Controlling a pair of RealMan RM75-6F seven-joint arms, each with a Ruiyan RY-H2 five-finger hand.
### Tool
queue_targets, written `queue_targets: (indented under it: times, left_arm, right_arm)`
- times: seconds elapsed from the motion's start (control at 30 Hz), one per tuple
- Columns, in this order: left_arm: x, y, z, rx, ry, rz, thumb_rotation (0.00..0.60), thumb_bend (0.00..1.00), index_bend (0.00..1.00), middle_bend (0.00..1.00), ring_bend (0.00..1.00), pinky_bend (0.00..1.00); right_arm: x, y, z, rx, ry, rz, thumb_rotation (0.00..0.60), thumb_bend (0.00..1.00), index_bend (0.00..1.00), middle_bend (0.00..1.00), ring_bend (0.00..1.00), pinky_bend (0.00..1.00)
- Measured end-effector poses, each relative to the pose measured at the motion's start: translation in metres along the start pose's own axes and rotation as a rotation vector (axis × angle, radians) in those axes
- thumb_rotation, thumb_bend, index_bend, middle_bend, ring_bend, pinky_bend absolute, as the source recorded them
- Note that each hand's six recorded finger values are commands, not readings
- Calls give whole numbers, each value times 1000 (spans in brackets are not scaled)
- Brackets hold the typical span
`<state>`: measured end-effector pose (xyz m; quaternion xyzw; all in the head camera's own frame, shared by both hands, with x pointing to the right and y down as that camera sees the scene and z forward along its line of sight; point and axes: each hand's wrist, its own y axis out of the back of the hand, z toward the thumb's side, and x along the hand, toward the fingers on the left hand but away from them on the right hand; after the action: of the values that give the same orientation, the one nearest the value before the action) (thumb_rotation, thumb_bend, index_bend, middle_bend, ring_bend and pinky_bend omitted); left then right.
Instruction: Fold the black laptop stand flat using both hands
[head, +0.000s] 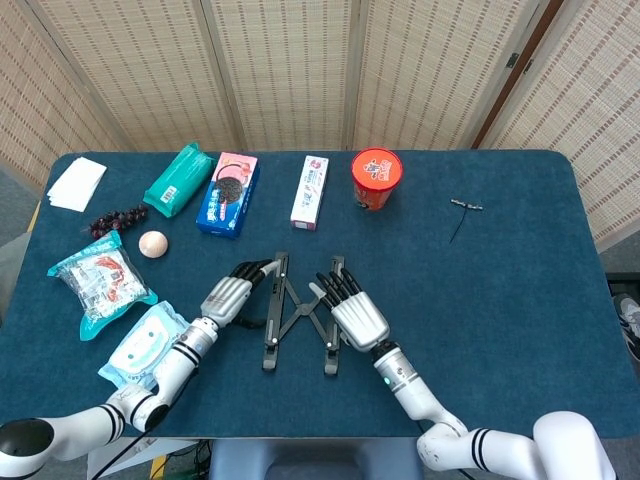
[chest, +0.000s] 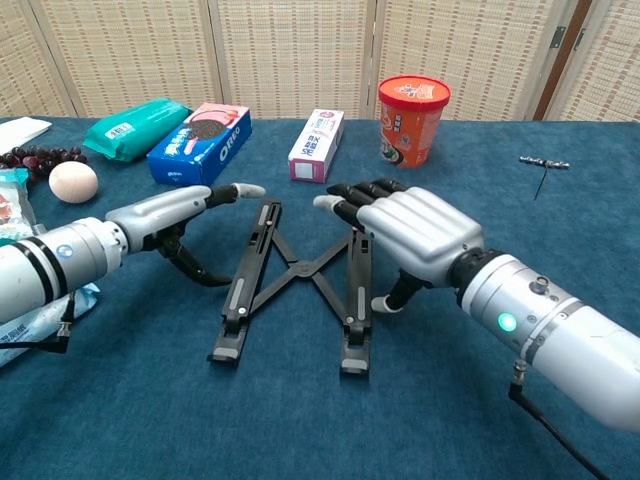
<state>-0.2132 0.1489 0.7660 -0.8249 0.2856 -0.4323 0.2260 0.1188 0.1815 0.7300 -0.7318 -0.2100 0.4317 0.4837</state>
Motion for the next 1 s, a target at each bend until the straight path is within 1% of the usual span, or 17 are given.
queue_targets:
  times: [0.3, 0.53, 0.73, 0.87, 1.0]
  left_arm:
    - [1, -4, 7, -14, -8, -7, 600, 175, 0, 42, 42, 26]
    - [-1, -3, 9, -25, -11, -11, 600, 176, 0, 41, 42, 25]
    - [-2, -3, 12, -45, -15, -18, 600, 175, 0, 38, 42, 25]
    - [-3, 0, 12, -37, -20, -12, 600, 176, 0, 37, 42, 25]
    - [-6, 10, 10, -24, -21, 10, 600, 175, 0, 37, 42, 25]
  right_arm:
    - [-9, 5, 9, -4, 13, -25, 600, 47, 0, 0, 0, 0]
    - [-13, 5, 10, -14, 8, -32, 600, 47, 0, 0, 0, 0]
    - [-15, 9, 10, -28, 4, -50, 600, 47, 0, 0, 0, 0]
    - [-14, 11, 7, -19, 9, -55, 600, 47, 0, 0, 0, 0]
    - [-11, 16, 0, -14, 15, -61, 600, 49, 0, 0, 0, 0]
